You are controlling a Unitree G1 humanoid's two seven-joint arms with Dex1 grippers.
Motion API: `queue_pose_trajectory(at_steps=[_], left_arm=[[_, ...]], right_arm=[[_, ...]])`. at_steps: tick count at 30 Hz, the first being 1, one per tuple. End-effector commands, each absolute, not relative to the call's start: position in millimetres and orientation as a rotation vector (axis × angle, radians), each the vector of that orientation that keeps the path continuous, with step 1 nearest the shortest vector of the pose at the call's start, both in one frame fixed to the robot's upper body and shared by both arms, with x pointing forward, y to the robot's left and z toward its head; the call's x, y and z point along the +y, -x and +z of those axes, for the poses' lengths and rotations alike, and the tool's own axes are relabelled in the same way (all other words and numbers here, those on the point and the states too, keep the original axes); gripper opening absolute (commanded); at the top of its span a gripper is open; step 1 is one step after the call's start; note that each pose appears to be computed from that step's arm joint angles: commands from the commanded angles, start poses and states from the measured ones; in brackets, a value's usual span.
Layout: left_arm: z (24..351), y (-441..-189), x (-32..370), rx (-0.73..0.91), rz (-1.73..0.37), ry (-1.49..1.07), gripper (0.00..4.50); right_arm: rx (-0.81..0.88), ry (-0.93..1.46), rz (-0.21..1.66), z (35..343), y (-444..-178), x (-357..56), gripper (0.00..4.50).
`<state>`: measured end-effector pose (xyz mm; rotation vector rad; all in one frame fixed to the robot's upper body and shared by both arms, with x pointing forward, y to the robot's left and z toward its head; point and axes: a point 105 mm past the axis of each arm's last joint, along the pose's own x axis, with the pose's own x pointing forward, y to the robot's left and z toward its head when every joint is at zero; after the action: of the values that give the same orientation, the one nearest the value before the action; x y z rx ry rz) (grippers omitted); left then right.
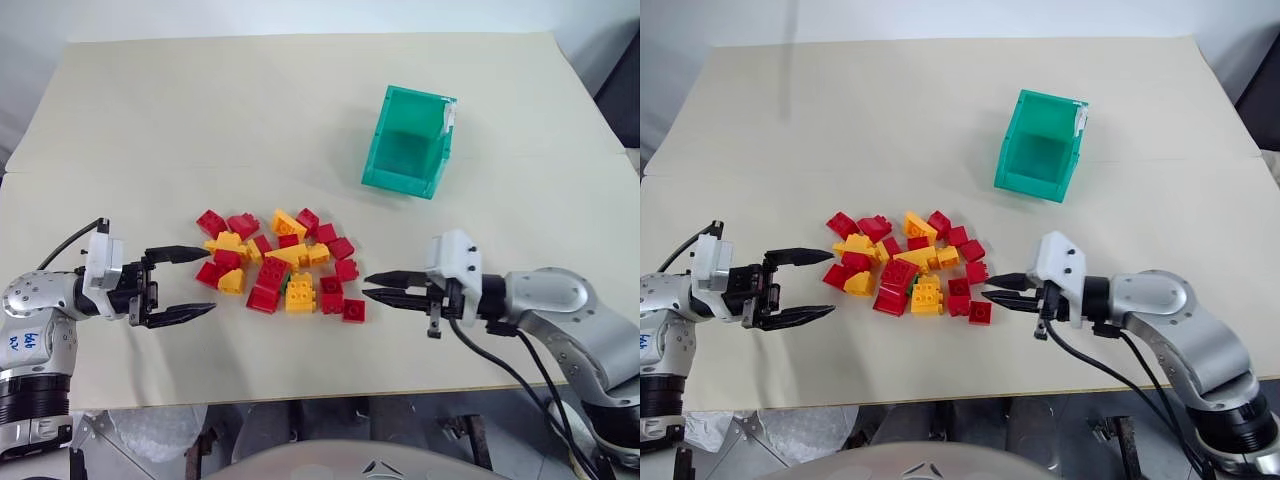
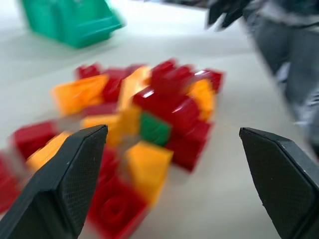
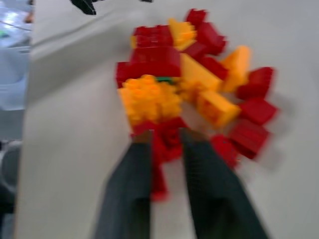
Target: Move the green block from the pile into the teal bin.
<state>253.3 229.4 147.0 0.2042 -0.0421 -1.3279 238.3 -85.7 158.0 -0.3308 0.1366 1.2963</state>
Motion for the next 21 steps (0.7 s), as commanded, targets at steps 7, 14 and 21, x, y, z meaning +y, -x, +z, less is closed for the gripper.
queue_pose_trajectory(at_steps=[7, 14, 21], left_arm=[[149.4, -236.3, 228.0, -0.084, -1.431, -0.182, 4.5], [148.1, -231.7, 232.1, -0.083, -1.402, -0.196, 4.5], [150.8, -234.4, 237.9, -0.093, -1.359, -0.218, 4.5]], right_arm=[[0.085, 0.313, 1.429, 146.0, -253.5, -30.5, 0.02], [0.05, 0.219, 1.536, 146.7, -259.3, 25.2, 0.02], [0.045, 0.199, 1.516, 141.7, -269.9, 55.8, 0.02]])
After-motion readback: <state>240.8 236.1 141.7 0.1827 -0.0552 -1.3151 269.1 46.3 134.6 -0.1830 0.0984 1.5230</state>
